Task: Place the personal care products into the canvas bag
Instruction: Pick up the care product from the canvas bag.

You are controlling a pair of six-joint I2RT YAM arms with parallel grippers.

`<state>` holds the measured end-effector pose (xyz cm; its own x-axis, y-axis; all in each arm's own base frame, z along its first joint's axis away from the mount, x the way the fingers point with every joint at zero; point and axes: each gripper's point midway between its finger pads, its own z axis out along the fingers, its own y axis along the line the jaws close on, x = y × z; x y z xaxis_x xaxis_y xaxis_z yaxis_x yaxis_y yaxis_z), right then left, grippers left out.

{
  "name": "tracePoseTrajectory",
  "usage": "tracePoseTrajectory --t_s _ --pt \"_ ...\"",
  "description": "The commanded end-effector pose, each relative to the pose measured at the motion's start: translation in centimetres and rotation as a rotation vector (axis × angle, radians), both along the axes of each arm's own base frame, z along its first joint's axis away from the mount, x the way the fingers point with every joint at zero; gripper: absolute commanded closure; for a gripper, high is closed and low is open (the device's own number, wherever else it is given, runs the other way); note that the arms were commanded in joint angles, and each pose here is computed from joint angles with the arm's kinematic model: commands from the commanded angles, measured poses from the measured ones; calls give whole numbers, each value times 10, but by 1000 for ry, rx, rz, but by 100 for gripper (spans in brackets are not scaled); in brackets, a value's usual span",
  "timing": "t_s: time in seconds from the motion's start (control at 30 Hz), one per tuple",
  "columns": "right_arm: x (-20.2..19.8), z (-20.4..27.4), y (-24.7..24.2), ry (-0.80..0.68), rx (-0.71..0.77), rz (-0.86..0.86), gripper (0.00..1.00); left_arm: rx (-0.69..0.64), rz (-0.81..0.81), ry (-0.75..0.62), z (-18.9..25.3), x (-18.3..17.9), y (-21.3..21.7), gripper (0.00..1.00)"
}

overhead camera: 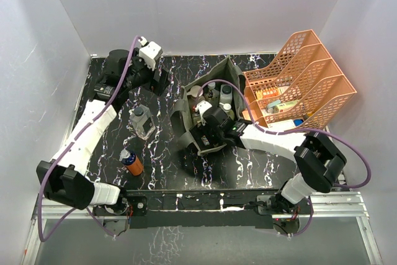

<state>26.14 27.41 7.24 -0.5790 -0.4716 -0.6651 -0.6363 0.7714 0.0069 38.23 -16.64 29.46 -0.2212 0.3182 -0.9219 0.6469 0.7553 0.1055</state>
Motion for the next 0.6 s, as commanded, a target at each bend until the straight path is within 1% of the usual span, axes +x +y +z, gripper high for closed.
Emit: tracePoseTrajectory --t_s 0.0,0.23,0.4,0.57 --pt "3 -39 -33 46 -89 -146 1 -10 15 -35 10 -7 4 5" --pt "-5 -53 -56 127 -120 -242 1 5 10 -27 3 -6 5 5" --pt "-22 -68 -58 207 -102 -247 1 5 12 -19 1 -3 4 5" --pt "-30 -75 -58 240 -101 -256 1 15 17 -10 -3 -2 5 5"
